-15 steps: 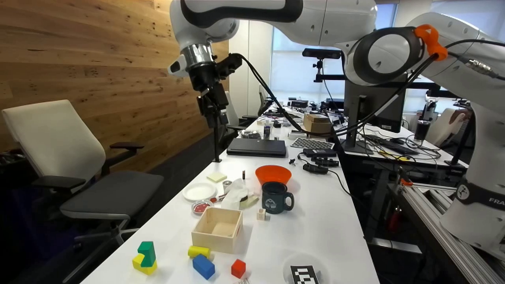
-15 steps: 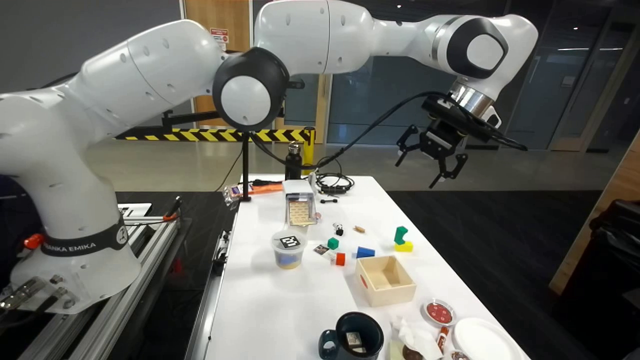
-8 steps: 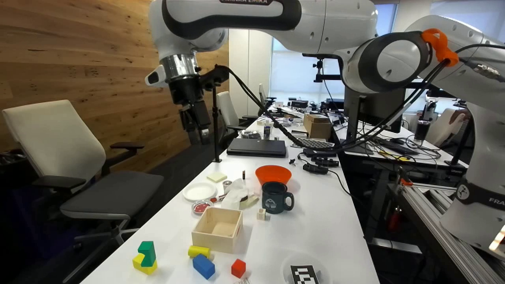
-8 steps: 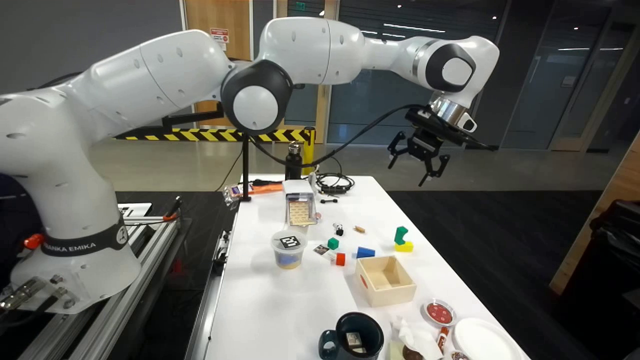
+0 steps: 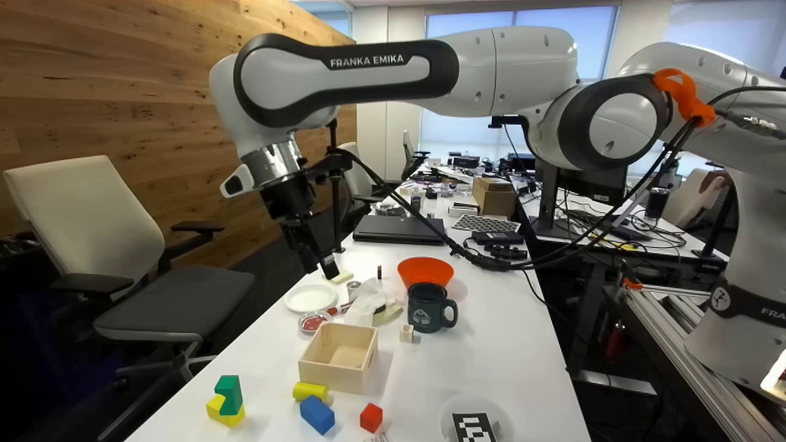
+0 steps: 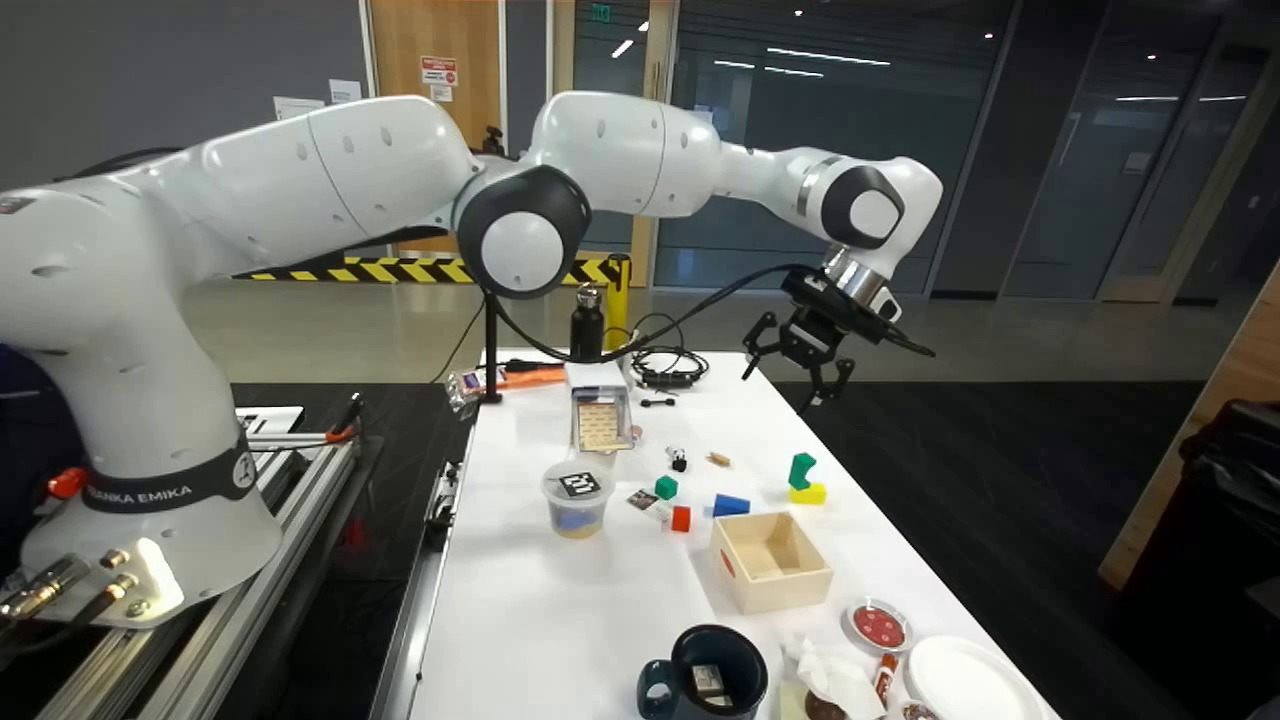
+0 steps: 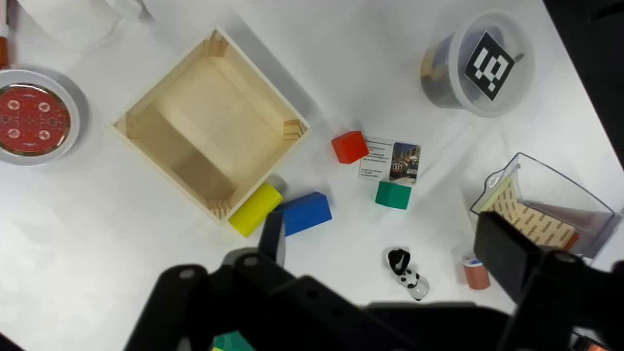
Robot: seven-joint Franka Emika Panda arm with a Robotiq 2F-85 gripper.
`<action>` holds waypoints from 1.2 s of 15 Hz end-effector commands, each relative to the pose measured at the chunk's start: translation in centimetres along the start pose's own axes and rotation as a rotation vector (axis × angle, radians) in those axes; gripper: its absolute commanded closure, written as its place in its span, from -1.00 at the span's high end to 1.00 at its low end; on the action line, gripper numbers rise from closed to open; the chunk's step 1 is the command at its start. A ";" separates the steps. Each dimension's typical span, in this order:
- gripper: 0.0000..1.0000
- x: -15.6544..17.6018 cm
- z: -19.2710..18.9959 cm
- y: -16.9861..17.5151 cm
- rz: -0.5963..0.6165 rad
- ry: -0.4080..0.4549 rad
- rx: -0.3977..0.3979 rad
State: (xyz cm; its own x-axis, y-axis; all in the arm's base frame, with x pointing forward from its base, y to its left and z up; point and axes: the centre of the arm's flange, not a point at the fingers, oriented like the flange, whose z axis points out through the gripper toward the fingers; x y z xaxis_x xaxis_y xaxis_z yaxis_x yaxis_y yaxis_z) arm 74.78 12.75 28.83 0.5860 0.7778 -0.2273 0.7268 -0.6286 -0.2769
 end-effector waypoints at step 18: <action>1.00 4.8 11.2 -5.8 0.271 0.282 0.030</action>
State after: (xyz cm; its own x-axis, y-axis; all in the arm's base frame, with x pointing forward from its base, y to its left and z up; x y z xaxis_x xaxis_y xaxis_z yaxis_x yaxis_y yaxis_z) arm 76.54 20.66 20.81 0.8115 0.5835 -0.0315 0.5547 -0.7862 -0.2725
